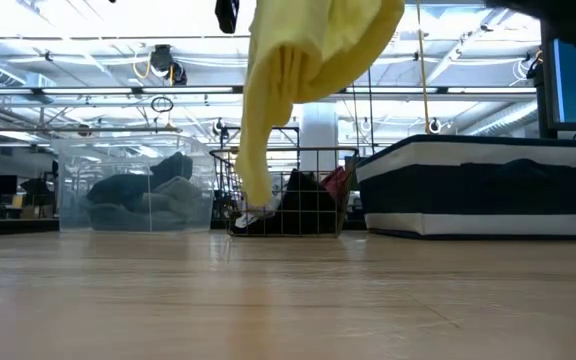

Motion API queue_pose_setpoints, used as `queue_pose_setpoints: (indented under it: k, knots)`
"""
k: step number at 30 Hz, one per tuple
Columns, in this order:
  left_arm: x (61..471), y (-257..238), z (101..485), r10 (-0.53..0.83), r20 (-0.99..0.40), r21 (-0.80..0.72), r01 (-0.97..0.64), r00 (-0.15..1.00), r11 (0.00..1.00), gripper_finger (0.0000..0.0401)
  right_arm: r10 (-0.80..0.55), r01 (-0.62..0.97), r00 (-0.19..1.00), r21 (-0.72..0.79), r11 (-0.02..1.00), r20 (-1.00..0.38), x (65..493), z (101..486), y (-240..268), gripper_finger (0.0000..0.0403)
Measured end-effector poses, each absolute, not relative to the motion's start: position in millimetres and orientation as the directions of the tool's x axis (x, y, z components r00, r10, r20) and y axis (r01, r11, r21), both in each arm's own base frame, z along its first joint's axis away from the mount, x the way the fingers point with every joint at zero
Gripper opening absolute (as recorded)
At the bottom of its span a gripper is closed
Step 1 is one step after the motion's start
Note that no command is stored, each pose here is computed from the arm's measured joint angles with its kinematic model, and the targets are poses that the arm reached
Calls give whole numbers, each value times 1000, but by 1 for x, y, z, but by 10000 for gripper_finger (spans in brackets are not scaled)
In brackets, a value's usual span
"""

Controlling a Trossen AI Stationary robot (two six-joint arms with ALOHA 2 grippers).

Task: Pick & Place Cloths
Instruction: Put the yellow shirt into the blue laundry organizer

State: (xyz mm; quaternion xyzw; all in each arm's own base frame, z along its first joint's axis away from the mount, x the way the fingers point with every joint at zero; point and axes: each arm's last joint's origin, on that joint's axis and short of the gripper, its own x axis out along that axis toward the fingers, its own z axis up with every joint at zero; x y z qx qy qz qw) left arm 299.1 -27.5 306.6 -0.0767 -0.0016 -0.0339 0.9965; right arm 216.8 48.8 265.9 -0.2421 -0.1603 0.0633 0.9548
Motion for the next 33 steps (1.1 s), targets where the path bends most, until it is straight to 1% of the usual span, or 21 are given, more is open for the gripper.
queue_pose_setpoints:
  k: [3,9,14,19,26,29,33]
  knots:
    - [299,-24,307,-57,8,-155,58,998,986,15,157,-8,954,-502,865,255,235,275,61,284]
    - [300,-23,307,-51,8,-140,51,999,989,13,51,49,981,-486,873,190,272,292,76,284]
    - [299,-24,306,-56,7,-138,56,998,989,16,8,77,985,-482,873,171,296,299,84,284]
    - [299,-31,306,-67,-1,-110,66,998,992,13,-148,201,978,-496,845,144,311,296,85,284]
    - [298,-38,304,-88,-8,-108,87,996,990,17,-279,285,956,-522,804,93,315,287,82,282]
    - [298,-39,304,-91,-10,-107,89,996,990,14,-294,283,953,-536,795,68,315,284,81,267]
    - [298,-39,305,-96,-4,-107,95,995,990,12,-296,284,953,-538,794,65,315,284,82,216]
